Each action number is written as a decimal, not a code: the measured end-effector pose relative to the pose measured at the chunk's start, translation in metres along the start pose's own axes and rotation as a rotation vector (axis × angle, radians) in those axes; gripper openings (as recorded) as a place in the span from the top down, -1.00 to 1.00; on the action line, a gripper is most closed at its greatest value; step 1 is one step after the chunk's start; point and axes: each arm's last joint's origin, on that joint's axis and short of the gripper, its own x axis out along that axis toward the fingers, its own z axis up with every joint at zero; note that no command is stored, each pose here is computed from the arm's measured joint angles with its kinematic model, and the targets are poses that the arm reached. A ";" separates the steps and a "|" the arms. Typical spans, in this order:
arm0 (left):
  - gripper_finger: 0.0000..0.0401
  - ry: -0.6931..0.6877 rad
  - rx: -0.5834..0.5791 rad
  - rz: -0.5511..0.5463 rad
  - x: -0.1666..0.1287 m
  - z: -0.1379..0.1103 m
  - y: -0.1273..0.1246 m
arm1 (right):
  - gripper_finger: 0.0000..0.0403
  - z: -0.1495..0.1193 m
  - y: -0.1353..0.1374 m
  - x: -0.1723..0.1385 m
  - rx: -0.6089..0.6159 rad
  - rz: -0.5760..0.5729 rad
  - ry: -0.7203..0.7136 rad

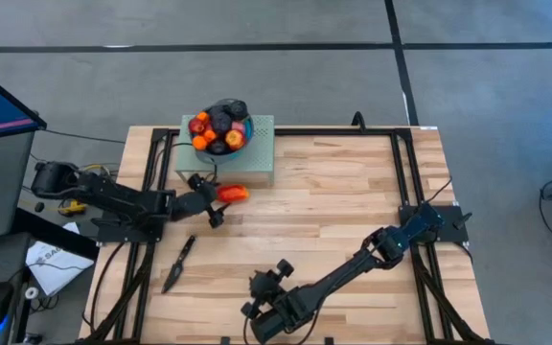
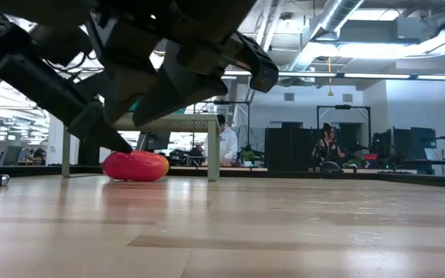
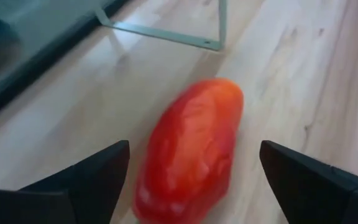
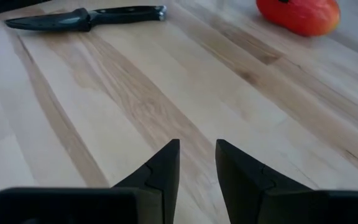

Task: Pick & Place Fruit
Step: Put the orange mango into the blue strainer bowl on the shelf

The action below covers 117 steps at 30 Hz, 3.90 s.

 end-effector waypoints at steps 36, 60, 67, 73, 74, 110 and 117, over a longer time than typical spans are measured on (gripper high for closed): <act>-0.49 -0.033 0.144 -0.665 -0.027 -0.003 -0.048 | 0.52 0.004 0.002 -0.060 -0.161 -0.033 -0.011; -0.78 -0.078 0.162 -0.714 -0.029 -0.001 -0.054 | 0.52 -0.022 -0.008 -0.038 0.151 -0.129 -0.177; -0.72 -0.023 0.149 -0.694 -0.022 -0.007 -0.058 | 0.52 -0.028 -0.002 -0.044 0.138 -0.069 -0.054; -0.71 0.017 0.158 -0.711 -0.017 -0.014 -0.062 | 0.52 -0.018 0.002 -0.042 -0.050 0.018 0.149; -0.71 0.031 0.160 -0.708 -0.016 -0.016 -0.063 | 0.52 -0.015 0.001 -0.039 -0.062 0.019 0.158; -0.71 -0.171 0.034 -0.757 -0.038 0.013 -0.053 | -0.86 0.008 -0.006 -0.038 0.144 0.042 0.147; -0.70 -0.199 0.096 -0.766 -0.042 0.014 -0.053 | -0.84 0.029 -0.020 -0.007 0.082 -0.040 0.077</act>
